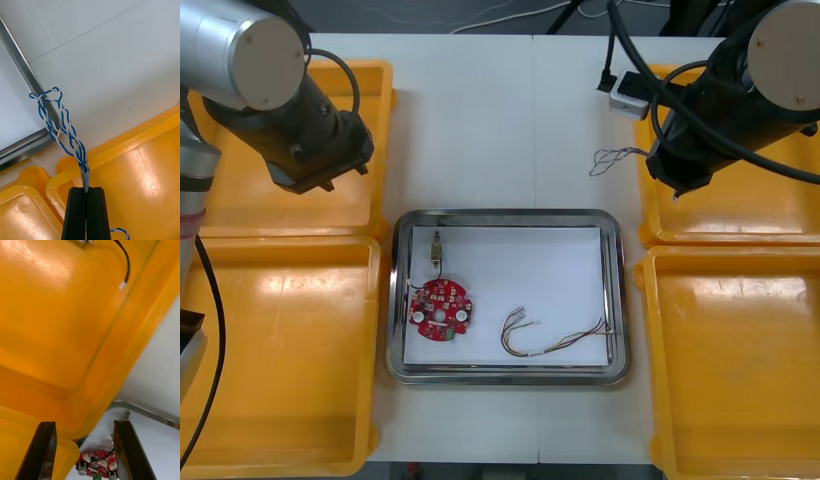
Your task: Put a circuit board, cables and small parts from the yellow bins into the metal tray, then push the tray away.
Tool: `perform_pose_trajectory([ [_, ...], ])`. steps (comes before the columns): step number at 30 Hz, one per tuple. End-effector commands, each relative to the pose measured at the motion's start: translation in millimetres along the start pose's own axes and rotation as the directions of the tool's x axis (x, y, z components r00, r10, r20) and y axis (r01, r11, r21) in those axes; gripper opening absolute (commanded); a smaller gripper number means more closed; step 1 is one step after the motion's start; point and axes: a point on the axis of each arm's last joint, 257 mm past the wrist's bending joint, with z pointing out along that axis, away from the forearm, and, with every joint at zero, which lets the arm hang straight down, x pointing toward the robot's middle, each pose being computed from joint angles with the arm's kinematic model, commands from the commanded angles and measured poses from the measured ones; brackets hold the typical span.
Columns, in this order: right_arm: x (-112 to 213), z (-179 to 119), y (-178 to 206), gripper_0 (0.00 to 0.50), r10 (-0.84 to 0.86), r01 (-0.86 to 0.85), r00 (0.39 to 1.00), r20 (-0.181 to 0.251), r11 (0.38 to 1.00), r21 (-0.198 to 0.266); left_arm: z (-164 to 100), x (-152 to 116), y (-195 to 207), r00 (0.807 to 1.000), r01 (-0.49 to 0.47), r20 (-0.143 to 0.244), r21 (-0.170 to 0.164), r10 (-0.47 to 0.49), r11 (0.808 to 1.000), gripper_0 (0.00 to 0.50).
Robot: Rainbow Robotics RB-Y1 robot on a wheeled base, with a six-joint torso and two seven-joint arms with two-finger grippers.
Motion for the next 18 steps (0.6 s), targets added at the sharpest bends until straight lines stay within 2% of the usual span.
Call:
perform_pose_trajectory([
  [1, -21, -6, 19, 0.000, -0.109, 0.109, 0.994, 0.022, 0.994, 0.008, -25, -54, 14, 0.994, -0.006, 0.106, -0.055, 0.012, 0.998, 0.446],
  [3, -26, -5, 30, 0.000, -0.148, 0.148, 0.989, 0.023, 0.989, 0.001, -19, -67, 23, 0.993, 0.039, 0.117, -0.090, -0.028, 0.995, 0.444],
  [6, -30, -1, 45, 0.000, -0.189, 0.189, 0.982, 0.023, 0.982, -0.011, -12, -82, 33, 0.987, 0.093, 0.142, -0.107, -0.078, 0.990, 0.444],
  [8, -32, 2, 55, 0.000, -0.212, 0.213, 0.977, 0.023, 0.977, -0.019, -8, -91, 38, 0.982, 0.124, 0.156, -0.106, -0.107, 0.987, 0.444],
  [12, -33, 11, 77, 0.000, -0.268, 0.268, 0.963, 0.012, 0.962, -0.041, -1, -107, 42, 0.971, 0.176, 0.177, -0.081, -0.159, 0.981, 0.444],
  [18, -23, 33, 106, 0.000, -0.329, 0.327, 0.944, -0.033, 0.942, -0.071, 3, -122, 43, 0.960, 0.213, 0.194, -0.041, -0.201, 0.976, 0.444],
])
